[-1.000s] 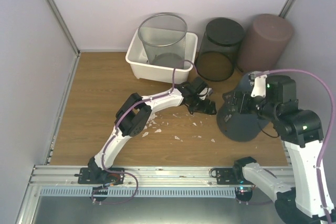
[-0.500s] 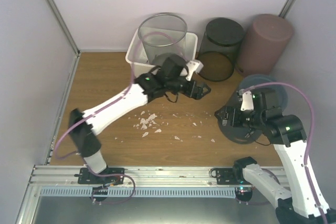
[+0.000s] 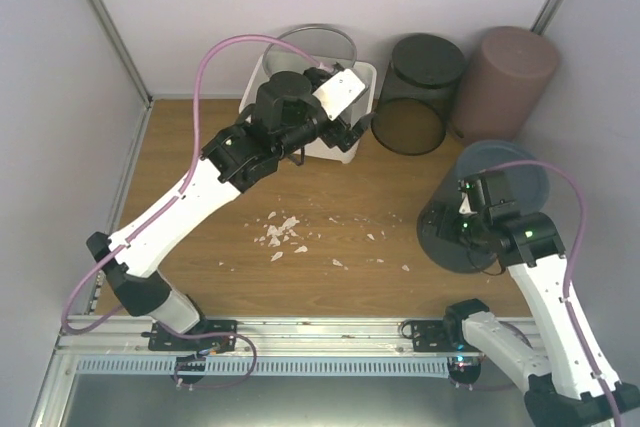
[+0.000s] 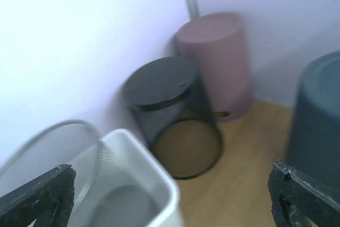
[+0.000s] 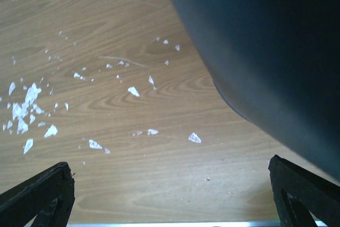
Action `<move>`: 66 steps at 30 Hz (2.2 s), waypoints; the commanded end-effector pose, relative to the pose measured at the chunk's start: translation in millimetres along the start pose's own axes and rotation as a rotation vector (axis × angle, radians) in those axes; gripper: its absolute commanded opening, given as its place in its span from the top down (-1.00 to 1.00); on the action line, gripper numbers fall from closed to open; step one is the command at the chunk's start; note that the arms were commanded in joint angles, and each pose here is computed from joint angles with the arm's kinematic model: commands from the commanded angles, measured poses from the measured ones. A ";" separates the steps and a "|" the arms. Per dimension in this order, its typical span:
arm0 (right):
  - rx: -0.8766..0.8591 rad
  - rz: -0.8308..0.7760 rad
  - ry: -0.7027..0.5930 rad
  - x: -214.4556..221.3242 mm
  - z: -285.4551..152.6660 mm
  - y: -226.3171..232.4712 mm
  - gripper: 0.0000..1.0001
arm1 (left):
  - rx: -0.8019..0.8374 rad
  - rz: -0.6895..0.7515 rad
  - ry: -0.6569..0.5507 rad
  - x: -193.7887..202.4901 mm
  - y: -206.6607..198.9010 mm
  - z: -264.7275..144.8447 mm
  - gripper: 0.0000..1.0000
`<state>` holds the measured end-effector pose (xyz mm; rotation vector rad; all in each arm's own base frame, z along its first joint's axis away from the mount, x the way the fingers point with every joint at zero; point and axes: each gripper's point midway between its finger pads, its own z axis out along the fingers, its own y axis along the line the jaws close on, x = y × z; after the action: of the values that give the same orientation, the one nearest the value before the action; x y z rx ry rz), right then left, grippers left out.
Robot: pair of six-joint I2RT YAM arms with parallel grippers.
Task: Turn the large container upside down
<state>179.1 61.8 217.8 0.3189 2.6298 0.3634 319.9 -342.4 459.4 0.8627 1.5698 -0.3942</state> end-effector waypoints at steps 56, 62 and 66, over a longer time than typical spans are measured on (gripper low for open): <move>0.626 0.304 -0.106 -125.5 25.2 -185.8 -0.99 | -0.410 0.384 0.340 125.9 183.5 113.7 -0.98; 0.607 0.289 -0.098 -127.9 33.5 -186.0 -0.99 | -0.419 0.406 0.387 142.4 190.4 120.1 -0.95; 0.642 0.297 -0.073 -125.2 31.4 -204.5 -0.99 | -0.409 0.414 0.419 147.1 194.8 123.5 -0.77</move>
<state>286.1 -146.0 204.1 0.8792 2.4571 -0.3625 536.2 -263.6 320.2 0.9885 1.7316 0.3722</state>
